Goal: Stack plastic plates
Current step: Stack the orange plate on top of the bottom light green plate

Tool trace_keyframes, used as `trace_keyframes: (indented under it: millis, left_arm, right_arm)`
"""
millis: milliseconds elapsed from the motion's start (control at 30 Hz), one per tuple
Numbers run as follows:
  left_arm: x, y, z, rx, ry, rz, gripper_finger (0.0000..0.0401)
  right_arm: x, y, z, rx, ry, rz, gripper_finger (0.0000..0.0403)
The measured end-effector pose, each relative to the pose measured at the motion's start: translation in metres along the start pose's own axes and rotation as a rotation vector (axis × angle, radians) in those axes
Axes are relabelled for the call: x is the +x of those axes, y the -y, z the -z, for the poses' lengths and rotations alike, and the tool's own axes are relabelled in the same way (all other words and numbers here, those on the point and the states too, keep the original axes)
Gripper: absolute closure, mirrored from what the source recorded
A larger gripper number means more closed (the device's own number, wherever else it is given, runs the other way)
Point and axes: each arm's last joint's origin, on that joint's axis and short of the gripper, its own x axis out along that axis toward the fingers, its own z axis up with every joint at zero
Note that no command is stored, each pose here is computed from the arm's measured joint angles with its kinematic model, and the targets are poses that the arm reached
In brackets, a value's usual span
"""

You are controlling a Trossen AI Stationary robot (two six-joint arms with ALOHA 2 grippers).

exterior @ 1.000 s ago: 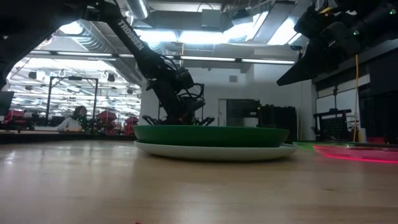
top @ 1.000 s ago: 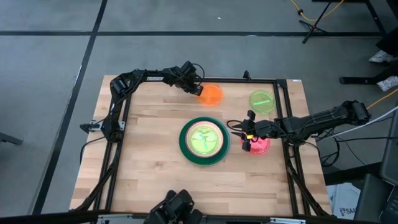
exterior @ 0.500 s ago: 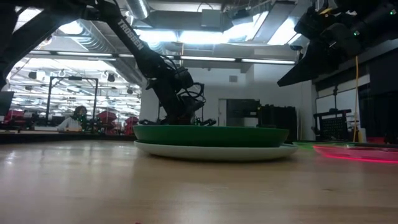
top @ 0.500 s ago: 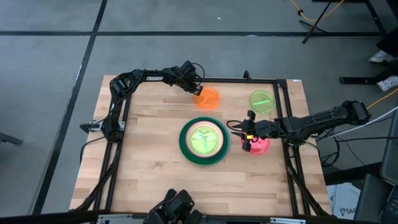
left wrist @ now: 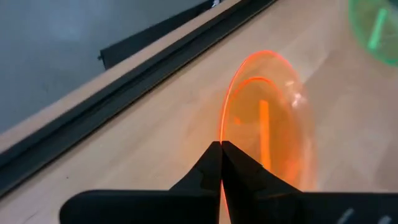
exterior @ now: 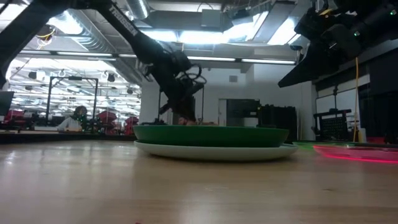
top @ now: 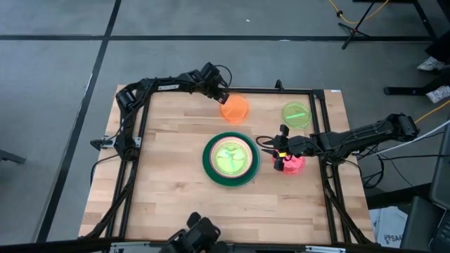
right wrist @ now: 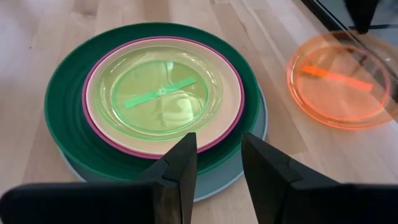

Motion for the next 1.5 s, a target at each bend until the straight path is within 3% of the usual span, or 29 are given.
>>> trace_keyframes:
  millis: [433, 567, 867, 1000, 1267, 1500]
  left_arm:
    - [-0.059, 0.045, -0.011, 0.144, 0.11, 0.051, 0.0401]
    - [-0.065, 0.049, -0.01, 0.155, 0.117, 0.033, 0.0401]
    - [-0.065, 0.039, 0.0, 0.164, 0.032, -0.151, 0.04]
    - [-0.063, 0.034, 0.007, 0.163, -0.041, -0.217, 0.0378]
    - [-0.029, 0.023, 0.025, 0.109, -0.204, -0.199, 0.0305]
    - [0.001, 0.005, 0.037, 0.059, -0.295, -0.219, 0.0294]
  right_arm:
    - [0.0, 0.0, 0.0, 0.0, -0.005, 0.0, 0.0285]
    - [0.0, 0.0, 0.0, 0.001, -0.005, 0.001, 0.0285]
    - [0.0, 0.0, 0.0, 0.004, -0.005, 0.0, 0.0285]
    - [0.0, 0.0, 0.0, 0.005, -0.005, 0.0, 0.0285]
    - [0.0, 0.0, 0.0, 0.005, -0.005, 0.0, 0.0285]
    - [0.0, 0.0, 0.0, 0.005, -0.005, 0.0, 0.0285]
